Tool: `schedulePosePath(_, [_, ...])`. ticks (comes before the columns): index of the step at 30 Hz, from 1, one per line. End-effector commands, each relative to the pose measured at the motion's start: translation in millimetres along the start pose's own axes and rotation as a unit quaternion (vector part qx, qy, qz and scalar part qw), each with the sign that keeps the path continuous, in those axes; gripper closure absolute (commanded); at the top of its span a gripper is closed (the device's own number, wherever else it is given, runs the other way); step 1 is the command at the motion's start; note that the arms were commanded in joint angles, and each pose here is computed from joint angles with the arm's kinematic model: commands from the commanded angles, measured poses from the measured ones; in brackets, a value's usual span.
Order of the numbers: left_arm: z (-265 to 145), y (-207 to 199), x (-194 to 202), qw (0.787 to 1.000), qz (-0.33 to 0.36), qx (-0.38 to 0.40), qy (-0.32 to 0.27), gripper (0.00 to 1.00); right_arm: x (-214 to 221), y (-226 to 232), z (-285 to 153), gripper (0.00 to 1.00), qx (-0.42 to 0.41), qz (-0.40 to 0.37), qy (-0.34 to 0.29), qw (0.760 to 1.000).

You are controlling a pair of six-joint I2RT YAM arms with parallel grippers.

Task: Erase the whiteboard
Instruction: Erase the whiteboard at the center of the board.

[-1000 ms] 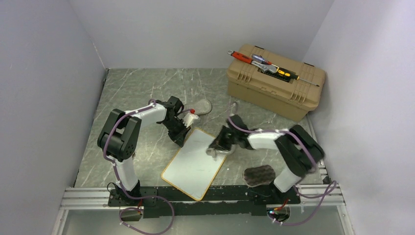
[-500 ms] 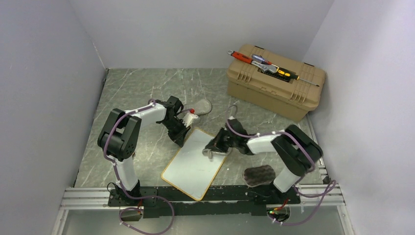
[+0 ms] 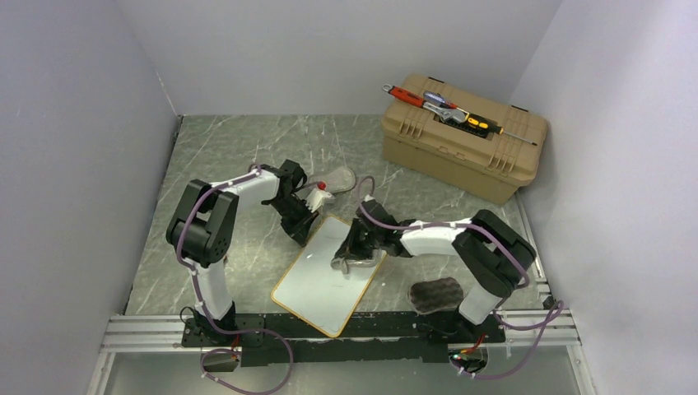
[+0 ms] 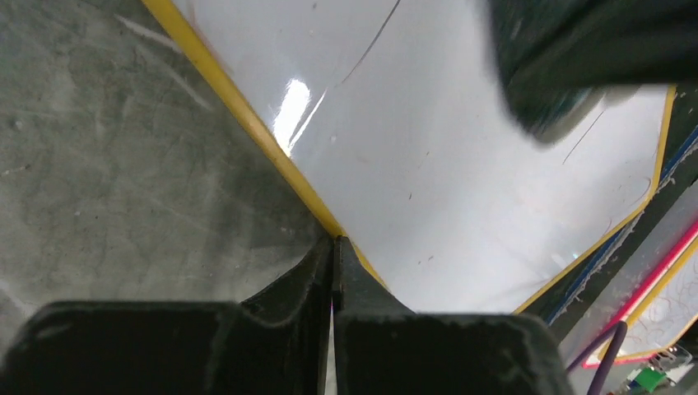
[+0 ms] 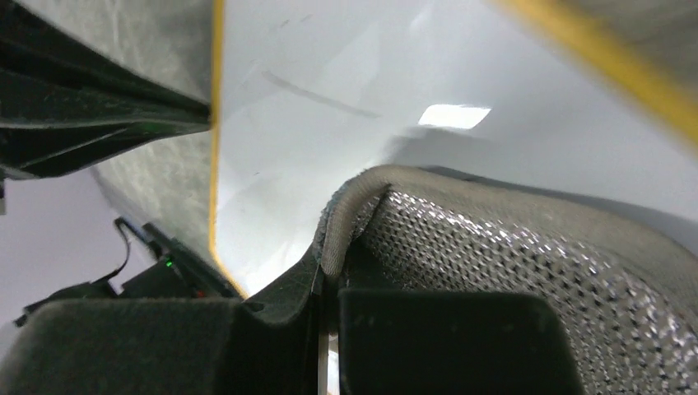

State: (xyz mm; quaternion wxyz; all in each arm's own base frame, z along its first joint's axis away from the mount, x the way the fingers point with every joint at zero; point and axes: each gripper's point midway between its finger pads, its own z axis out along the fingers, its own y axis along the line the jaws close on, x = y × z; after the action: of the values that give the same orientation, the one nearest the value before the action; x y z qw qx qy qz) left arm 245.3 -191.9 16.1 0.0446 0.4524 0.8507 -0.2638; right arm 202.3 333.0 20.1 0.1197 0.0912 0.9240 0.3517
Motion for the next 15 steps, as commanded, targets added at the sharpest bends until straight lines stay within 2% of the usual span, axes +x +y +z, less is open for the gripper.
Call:
schedulePosePath(1, [-16,17,12,0.999,-0.002,-0.013,0.030,0.95,-30,-70,-34,1.00,0.139,-0.015,-0.022,0.990])
schedulePosePath(2, [-26,16,8,1.000,-0.001,-0.012,0.023,0.92,-42,-69,-38,1.00,0.139,-0.018,-0.029,0.990])
schedulePosePath(3, [-35,13,6,1.000,0.003,-0.012,0.019,0.83,-51,-70,-41,1.00,0.144,-0.019,-0.034,0.989])
schedulePosePath(4, [-41,10,7,1.000,0.011,-0.011,0.020,0.70,-59,-71,-43,1.00,0.148,-0.022,-0.037,0.988])
schedulePosePath(6, [-51,-1,14,0.999,0.026,-0.006,0.023,0.55,-68,-74,-40,1.00,0.152,-0.024,-0.034,0.987])
schedulePosePath(7, [-53,-8,20,0.999,0.032,0.000,0.026,0.37,-71,-76,-37,1.00,0.158,-0.026,-0.031,0.987])
schedulePosePath(8, [-56,-15,26,0.999,0.039,0.006,0.030,0.08,-75,-78,-32,1.00,0.165,-0.026,-0.027,0.985])
schedulePosePath(9, [-58,-22,34,0.998,0.045,0.011,0.038,0.01,-78,-77,-31,1.00,0.168,-0.031,-0.028,0.985])
schedulePosePath(13, [-57,-49,72,0.994,0.081,0.025,0.074,0.01,-103,-71,-36,1.00,0.178,-0.039,-0.058,0.981])
schedulePosePath(15, [-53,-58,87,0.989,0.119,0.009,0.090,0.01,-116,-71,-41,1.00,0.185,-0.038,-0.071,0.980])
